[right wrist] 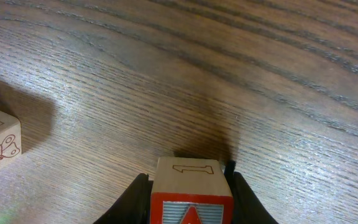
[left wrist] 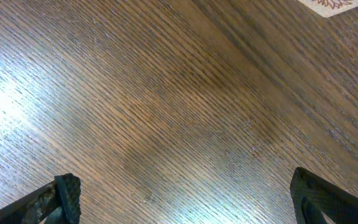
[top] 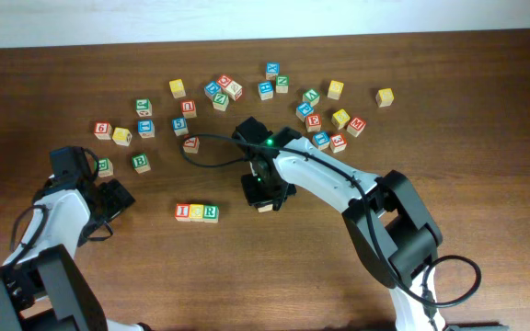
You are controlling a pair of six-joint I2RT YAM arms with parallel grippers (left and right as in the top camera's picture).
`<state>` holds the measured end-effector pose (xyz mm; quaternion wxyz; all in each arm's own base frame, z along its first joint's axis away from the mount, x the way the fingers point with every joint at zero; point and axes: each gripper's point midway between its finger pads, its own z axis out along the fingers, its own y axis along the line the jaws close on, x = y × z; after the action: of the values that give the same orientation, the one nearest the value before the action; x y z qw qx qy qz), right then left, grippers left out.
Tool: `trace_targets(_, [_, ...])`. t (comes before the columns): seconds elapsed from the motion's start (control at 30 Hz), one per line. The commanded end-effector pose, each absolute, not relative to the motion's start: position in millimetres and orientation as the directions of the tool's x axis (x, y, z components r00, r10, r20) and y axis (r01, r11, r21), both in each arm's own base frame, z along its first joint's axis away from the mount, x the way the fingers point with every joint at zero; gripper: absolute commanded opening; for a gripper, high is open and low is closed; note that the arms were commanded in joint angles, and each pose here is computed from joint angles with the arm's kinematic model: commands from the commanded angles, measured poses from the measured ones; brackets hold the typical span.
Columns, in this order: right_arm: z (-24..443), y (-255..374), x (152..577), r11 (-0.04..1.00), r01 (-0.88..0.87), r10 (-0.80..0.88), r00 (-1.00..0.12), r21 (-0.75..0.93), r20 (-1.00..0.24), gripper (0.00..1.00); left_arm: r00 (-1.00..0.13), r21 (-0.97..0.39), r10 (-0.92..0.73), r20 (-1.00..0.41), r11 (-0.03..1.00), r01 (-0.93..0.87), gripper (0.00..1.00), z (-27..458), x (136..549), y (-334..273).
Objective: Spell out ICRA
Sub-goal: 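Carry the A block toward the row and lower it right of R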
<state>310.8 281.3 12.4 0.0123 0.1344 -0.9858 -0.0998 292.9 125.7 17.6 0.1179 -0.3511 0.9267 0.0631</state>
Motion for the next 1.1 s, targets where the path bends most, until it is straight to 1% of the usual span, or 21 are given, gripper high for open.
trace_targets(0.0, [8,277,311,0.951,-0.266,-0.268,-0.963,0.159,-0.01,0.24,-0.72,0.038,-0.64,-0.268,0.74,-0.672,0.99,19,291,127])
trace_targets(0.07, [8,273,314,0.954,-0.266,-0.266,-0.964,0.136,-0.02,0.24,-0.72,0.038,-0.64,-0.268,0.74,-0.672,0.99,19,291,127])
trace_targets(0.7, [8,276,317,0.953,-0.268,-0.266,-0.963,0.143,-0.037,0.24,-0.72,0.038,-0.64,-0.268,0.74,-0.672,0.99,19,291,127])
trace_targets(0.83, [7,271,323,0.958,-0.268,-0.263,-0.963,0.106,-0.058,0.24,-0.72,0.038,-0.64,-0.268,0.74,-0.672,0.99,19,291,127])
trace_targets(1.07, [8,273,325,0.957,-0.269,-0.263,-0.963,0.109,-0.068,0.24,-0.72,0.038,-0.64,-0.268,0.74,-0.672,0.99,19,291,127])
